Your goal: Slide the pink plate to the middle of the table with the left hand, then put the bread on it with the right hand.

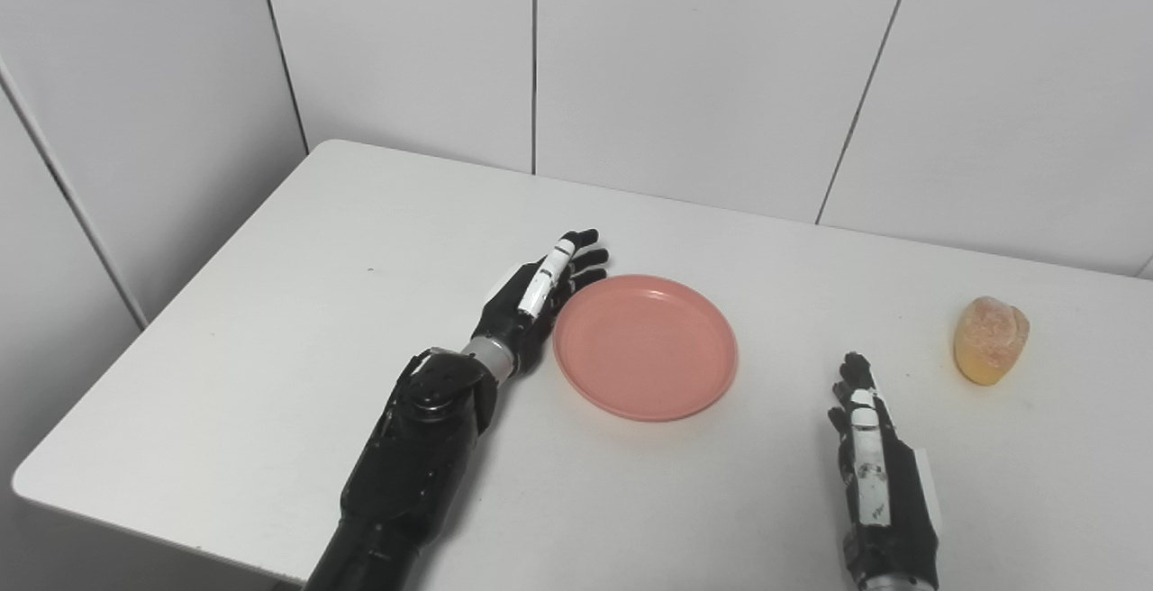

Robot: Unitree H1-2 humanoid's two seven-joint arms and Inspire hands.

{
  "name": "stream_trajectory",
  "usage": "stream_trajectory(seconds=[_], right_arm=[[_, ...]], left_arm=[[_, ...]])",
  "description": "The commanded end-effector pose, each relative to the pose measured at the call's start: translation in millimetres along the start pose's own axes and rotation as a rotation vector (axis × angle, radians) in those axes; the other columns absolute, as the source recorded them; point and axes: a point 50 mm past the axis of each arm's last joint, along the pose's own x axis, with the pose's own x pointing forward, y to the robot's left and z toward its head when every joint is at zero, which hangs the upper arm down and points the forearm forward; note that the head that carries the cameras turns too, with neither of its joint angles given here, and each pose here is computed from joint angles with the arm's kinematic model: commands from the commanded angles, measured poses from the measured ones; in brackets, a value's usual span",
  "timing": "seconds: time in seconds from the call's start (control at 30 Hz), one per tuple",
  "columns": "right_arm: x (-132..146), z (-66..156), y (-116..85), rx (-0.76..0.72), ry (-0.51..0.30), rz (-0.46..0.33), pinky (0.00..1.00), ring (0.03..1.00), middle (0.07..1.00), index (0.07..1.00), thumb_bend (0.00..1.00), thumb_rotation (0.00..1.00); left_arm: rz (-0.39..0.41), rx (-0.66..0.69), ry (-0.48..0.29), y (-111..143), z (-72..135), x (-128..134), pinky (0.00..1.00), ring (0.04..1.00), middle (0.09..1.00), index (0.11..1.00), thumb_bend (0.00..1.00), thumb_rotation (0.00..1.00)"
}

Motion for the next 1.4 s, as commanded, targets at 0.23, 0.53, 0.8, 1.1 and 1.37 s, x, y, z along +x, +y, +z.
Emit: stream_trajectory(seconds=[0.23, 0.53, 0.8, 1.1, 1.37], right_arm=[[9.4, 18.7, 7.7, 0.002, -0.074, 0.014, 0.97, 0.967, 0.962, 0.936, 0.17, 1.00], [10.4, 18.0, 7.5, 0.005, -0.072, 0.017, 0.97, 0.966, 0.964, 0.939, 0.18, 1.00], [9.2, 18.6, 7.9, -0.016, -0.088, 0.000, 0.95, 0.952, 0.951, 0.935, 0.20, 1.00], [11.0, 24.5, 2.3, -0.089, -0.142, -0.015, 0.92, 0.929, 0.930, 0.909, 0.23, 1.00], [18.9, 42.6, -1.7, -0.161, -0.222, -0.051, 0.89, 0.906, 0.906, 0.896, 0.22, 1.00]], left_arm=[[-0.114, -0.013, 0.047, -51.7, -18.1, -0.6, 0.91, 0.902, 0.907, 0.906, 0.34, 1.00], [-0.091, -0.048, 0.027, -57.8, -23.0, -10.9, 0.91, 0.904, 0.910, 0.908, 0.35, 1.00], [-0.061, -0.038, 0.022, -52.1, -35.0, -17.1, 0.92, 0.907, 0.909, 0.905, 0.34, 1.00], [-0.056, -0.033, 0.005, -46.7, -37.1, -17.8, 0.91, 0.905, 0.911, 0.905, 0.36, 1.00], [-0.052, -0.022, 0.008, -44.8, -36.8, -20.8, 0.90, 0.892, 0.899, 0.891, 0.36, 1.00]])
